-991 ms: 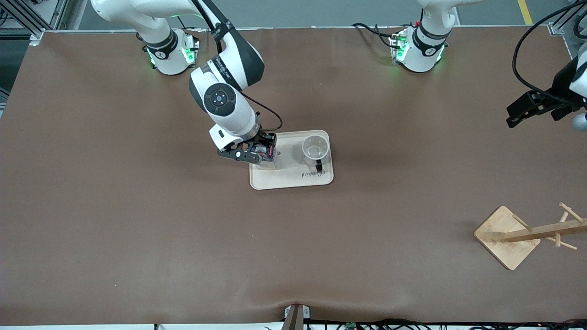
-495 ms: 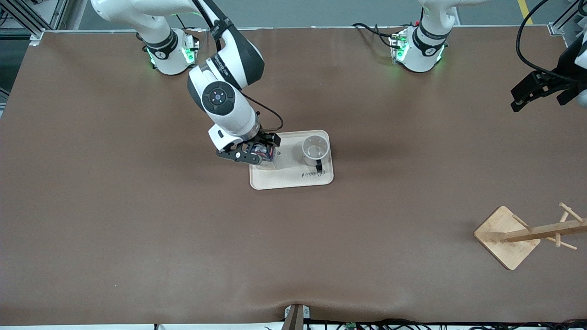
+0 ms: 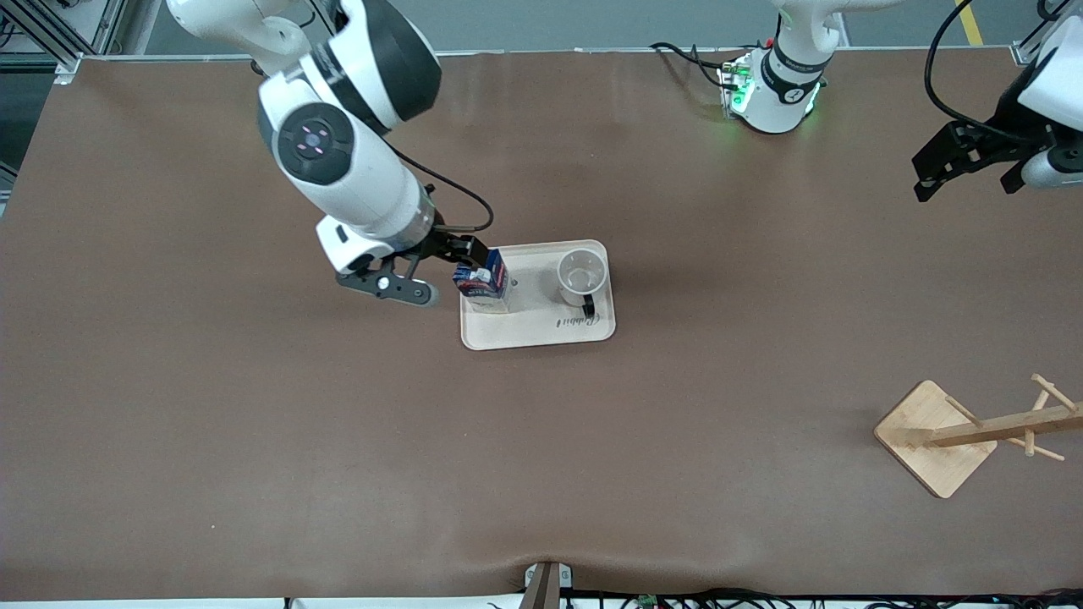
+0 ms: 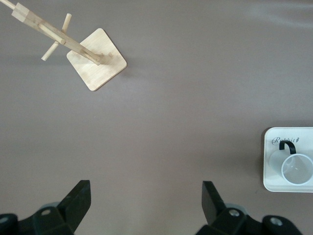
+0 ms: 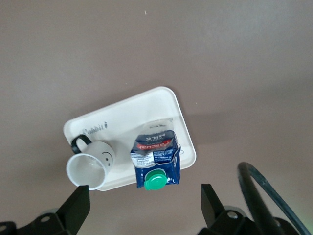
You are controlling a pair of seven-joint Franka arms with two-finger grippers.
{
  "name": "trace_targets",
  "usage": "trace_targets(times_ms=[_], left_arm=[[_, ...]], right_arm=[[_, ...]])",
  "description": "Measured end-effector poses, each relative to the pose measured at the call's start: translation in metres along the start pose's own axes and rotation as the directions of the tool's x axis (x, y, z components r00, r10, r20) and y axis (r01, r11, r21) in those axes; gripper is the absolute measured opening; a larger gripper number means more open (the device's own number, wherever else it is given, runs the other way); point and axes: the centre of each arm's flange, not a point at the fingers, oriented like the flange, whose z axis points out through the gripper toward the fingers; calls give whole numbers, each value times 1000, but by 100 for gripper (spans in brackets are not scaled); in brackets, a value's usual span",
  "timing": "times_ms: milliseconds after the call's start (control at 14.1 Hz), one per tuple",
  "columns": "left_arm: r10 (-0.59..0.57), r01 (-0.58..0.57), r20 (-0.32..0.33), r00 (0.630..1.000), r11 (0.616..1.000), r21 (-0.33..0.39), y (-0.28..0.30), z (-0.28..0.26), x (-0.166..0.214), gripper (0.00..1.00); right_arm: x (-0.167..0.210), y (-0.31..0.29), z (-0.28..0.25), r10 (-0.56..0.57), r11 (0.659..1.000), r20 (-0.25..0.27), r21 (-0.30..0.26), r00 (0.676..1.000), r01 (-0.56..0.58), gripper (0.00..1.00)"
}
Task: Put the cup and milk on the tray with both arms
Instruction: 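Open the right gripper and draw it back from the tray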
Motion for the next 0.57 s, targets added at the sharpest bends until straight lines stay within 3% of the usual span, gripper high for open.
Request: trace_targets(times_ms=[354, 566], left_arm=[[-1, 1, 37, 999, 1000, 2, -3, 19, 10, 100], [-1, 1, 63, 998, 1000, 6, -3, 25, 10, 100]], right_arm=[[34, 59, -68, 66, 998, -63, 15, 996, -65, 100], [54, 118, -105, -79, 996, -92, -54, 993, 74, 100]])
